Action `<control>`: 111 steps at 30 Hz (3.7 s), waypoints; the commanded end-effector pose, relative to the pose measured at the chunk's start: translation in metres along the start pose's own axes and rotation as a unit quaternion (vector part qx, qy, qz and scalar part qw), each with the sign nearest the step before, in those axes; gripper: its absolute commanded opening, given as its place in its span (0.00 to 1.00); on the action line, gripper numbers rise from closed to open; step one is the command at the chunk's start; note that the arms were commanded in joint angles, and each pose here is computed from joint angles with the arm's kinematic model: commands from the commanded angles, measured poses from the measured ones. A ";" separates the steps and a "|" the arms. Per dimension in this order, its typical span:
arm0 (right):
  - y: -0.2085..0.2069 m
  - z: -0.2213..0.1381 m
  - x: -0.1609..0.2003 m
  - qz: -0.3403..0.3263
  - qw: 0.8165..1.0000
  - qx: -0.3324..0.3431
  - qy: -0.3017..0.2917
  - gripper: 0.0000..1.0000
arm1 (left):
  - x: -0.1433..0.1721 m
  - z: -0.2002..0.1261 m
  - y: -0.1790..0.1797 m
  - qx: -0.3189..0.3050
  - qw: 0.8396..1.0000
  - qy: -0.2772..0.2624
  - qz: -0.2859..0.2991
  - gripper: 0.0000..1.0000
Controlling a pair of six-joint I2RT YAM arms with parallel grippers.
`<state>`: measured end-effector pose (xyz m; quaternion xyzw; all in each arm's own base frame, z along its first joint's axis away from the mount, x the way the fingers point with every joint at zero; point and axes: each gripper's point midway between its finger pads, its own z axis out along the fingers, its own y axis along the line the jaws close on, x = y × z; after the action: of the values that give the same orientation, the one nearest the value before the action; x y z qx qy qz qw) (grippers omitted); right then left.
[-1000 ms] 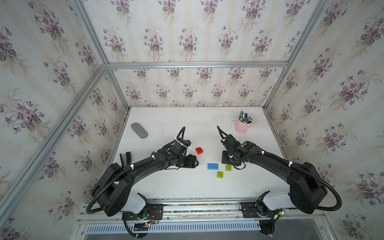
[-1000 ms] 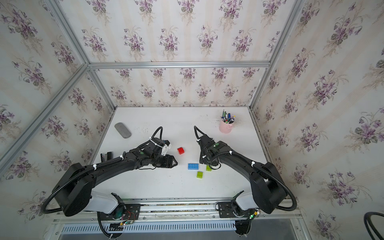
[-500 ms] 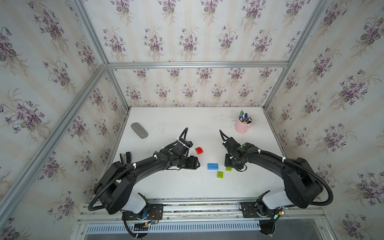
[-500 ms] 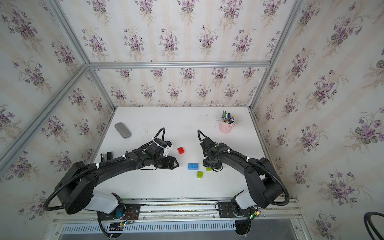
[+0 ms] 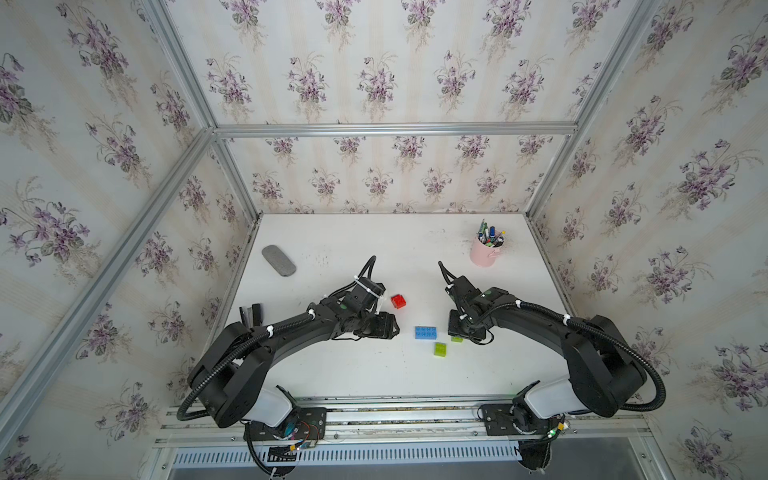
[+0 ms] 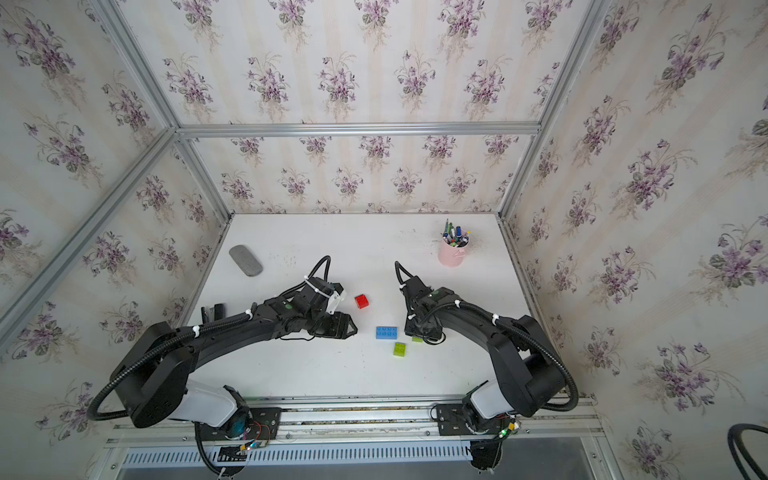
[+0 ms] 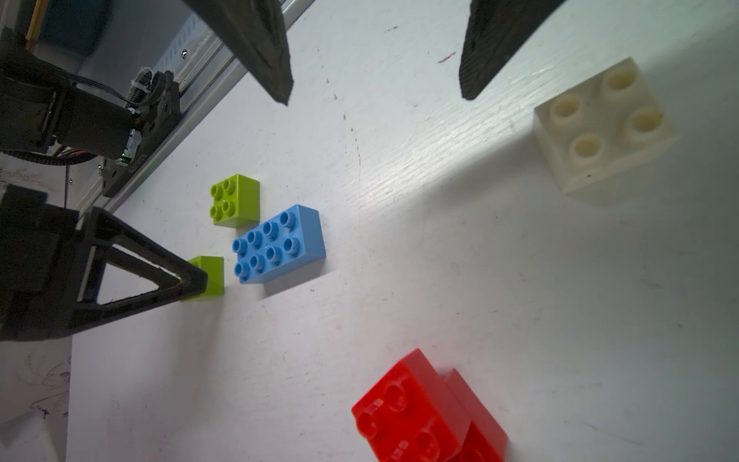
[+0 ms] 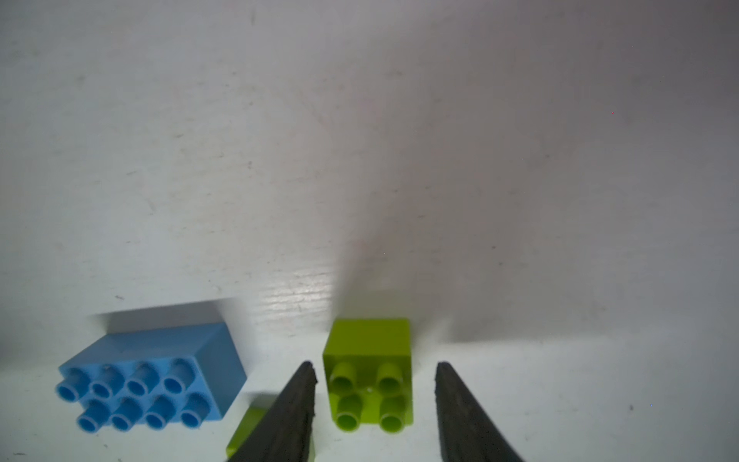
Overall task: Assemble the letter y with lego
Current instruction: Pick up the lego brick from the center of the board, then assemble the lego brick with the lego brick.
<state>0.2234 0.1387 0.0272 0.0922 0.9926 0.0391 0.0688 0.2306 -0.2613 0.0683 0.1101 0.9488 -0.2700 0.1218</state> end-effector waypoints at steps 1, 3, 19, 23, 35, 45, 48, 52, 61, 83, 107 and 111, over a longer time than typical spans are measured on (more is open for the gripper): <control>0.003 -0.001 -0.001 0.003 1.000 -0.005 0.001 0.45 | -0.001 0.000 0.002 -0.005 1.000 -0.005 0.003 0.69; 0.004 -0.001 -0.001 0.001 1.000 -0.008 0.000 0.44 | -0.001 0.000 0.003 -0.006 1.000 -0.005 0.002 0.68; 0.008 -0.006 -0.006 -0.017 1.000 -0.007 -0.003 0.26 | -0.001 0.000 0.004 -0.009 1.000 -0.006 0.001 0.69; 0.023 -0.017 -0.012 -0.031 0.999 -0.028 -0.012 0.25 | -0.001 0.000 0.003 -0.008 1.000 -0.005 0.001 0.68; 0.065 -0.023 -0.012 -0.087 0.993 -0.074 0.002 0.20 | 0.001 -0.002 -0.002 0.006 1.000 -0.001 0.005 0.68; 0.070 -0.013 -0.007 -0.098 0.992 -0.073 0.018 0.19 | 0.000 -0.001 0.000 0.002 1.000 -0.002 0.004 0.68; 0.067 -0.010 -0.005 -0.098 0.993 -0.064 0.021 0.19 | 0.000 -0.001 0.000 0.001 1.000 -0.003 0.004 0.69; 0.063 -0.008 -0.003 -0.097 0.994 -0.055 0.022 0.18 | 0.001 0.000 0.002 -0.001 1.000 -0.002 0.003 0.69; 0.064 -0.021 -0.004 -0.087 0.994 -0.067 0.010 0.18 | 0.001 0.000 0.002 -0.003 1.000 -0.002 0.003 0.69; 0.062 -0.007 0.012 -0.071 0.995 -0.063 0.029 0.18 | 0.004 0.000 0.002 0.001 1.000 0.000 0.004 0.69; 0.057 0.002 0.005 -0.040 0.999 -0.019 0.026 0.06 | 0.006 0.001 0.007 -0.008 1.000 -0.001 0.003 0.69; 0.055 0.004 0.005 -0.030 0.999 -0.013 0.027 0.04 | 0.006 0.001 0.007 -0.009 1.000 -0.001 0.003 0.69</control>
<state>0.2290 0.2086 0.0384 0.0352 0.9941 0.0931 0.0426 0.2257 -0.2552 0.0613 0.1081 0.9517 -0.2618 0.1183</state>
